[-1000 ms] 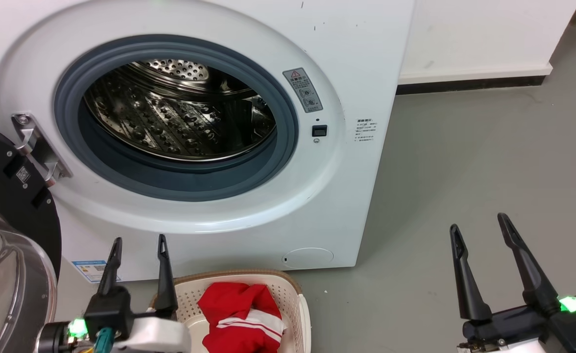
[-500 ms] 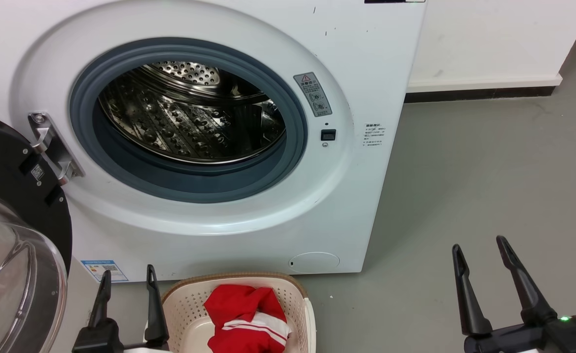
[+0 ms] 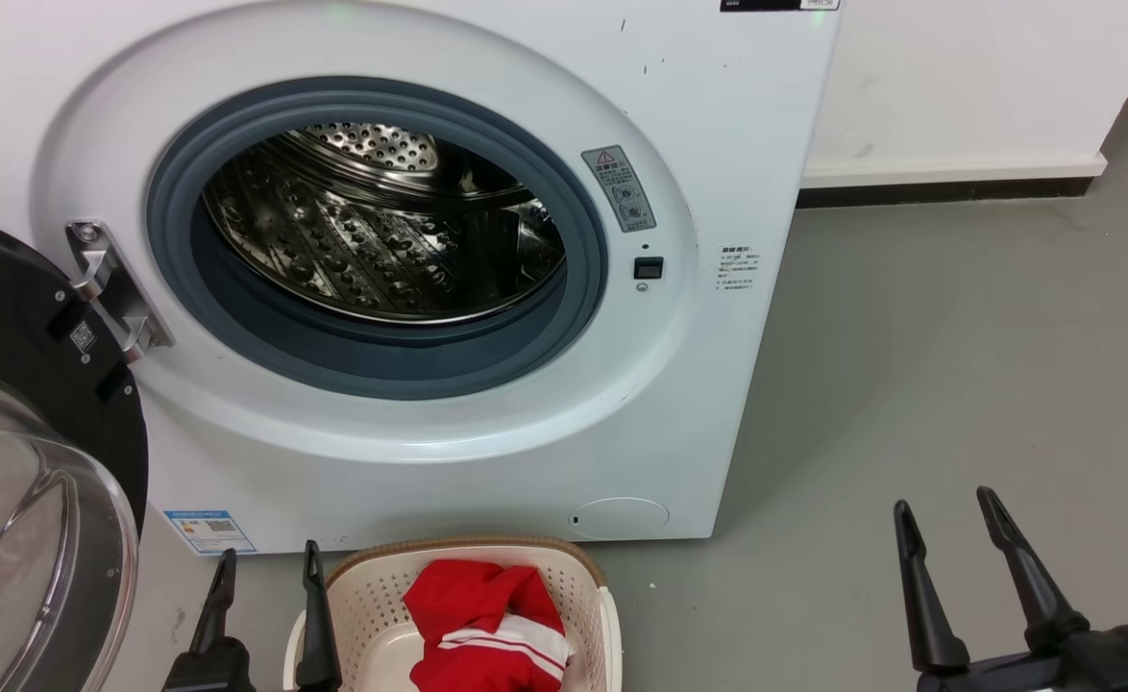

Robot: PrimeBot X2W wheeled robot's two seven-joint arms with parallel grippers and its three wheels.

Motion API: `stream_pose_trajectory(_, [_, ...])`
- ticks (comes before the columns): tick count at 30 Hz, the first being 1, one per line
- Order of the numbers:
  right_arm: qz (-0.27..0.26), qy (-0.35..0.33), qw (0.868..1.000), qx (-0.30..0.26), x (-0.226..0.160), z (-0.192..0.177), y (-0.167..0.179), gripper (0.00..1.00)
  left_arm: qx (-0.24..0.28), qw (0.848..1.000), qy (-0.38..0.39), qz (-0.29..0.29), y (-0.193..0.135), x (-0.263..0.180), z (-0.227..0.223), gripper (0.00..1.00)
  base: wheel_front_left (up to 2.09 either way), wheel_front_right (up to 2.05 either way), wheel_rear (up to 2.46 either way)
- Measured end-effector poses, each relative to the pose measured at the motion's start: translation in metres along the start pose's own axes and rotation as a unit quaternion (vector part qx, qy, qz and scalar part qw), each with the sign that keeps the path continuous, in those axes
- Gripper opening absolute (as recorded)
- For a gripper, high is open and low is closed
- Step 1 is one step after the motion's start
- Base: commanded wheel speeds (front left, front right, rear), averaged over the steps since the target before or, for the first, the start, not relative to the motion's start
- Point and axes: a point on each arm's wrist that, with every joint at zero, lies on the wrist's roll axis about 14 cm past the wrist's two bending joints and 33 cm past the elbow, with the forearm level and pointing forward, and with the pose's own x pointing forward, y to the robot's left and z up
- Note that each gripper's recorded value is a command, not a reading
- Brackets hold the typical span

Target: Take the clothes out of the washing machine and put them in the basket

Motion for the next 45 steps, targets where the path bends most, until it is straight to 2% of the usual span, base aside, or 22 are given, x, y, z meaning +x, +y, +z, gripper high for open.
stream_pose_trajectory(20, [-0.014, -0.001, 1.0, -0.004, -0.003, 0.002, -0.009, 1.0, 0.005, 1.0, 0.002, -0.009, -0.004, 0.002, -0.002, 1.0, 0.0, 0.0, 0.0])
stream_pose_trajectory(21, [-0.013, -0.002, 1.0, -0.004, -0.003, 0.002, -0.008, 0.0, 0.005, 1.0, 0.002, -0.009, -0.004, 0.002, -0.002, 0.0, 0.0, 0.0, 0.0])
stream_pose_trajectory(27, [-0.015, 0.022, 1.0, 0.004, -0.007, -0.013, -0.008, 0.0, 0.001, 0.999, 0.035, -0.01, -0.005, -0.002, -0.02, 0.0, 0.0, 0.0, 0.0])
stream_pose_trajectory(36, [-0.04, 0.038, 0.994, 0.099, -0.007, -0.024, -0.015, 0.0, -0.091, 0.993, 0.07, 0.012, 0.002, -0.002, -0.032, 0.0, 0.0, 0.0, 0.0])
stream_pose_trajectory(45, [-0.058, 0.041, 0.981, 0.182, 0.0, -0.028, -0.022, 0.0, -0.178, 0.98, 0.081, 0.024, 0.005, 0.005, -0.034, 0.0, 0.0, 0.0, 0.0])
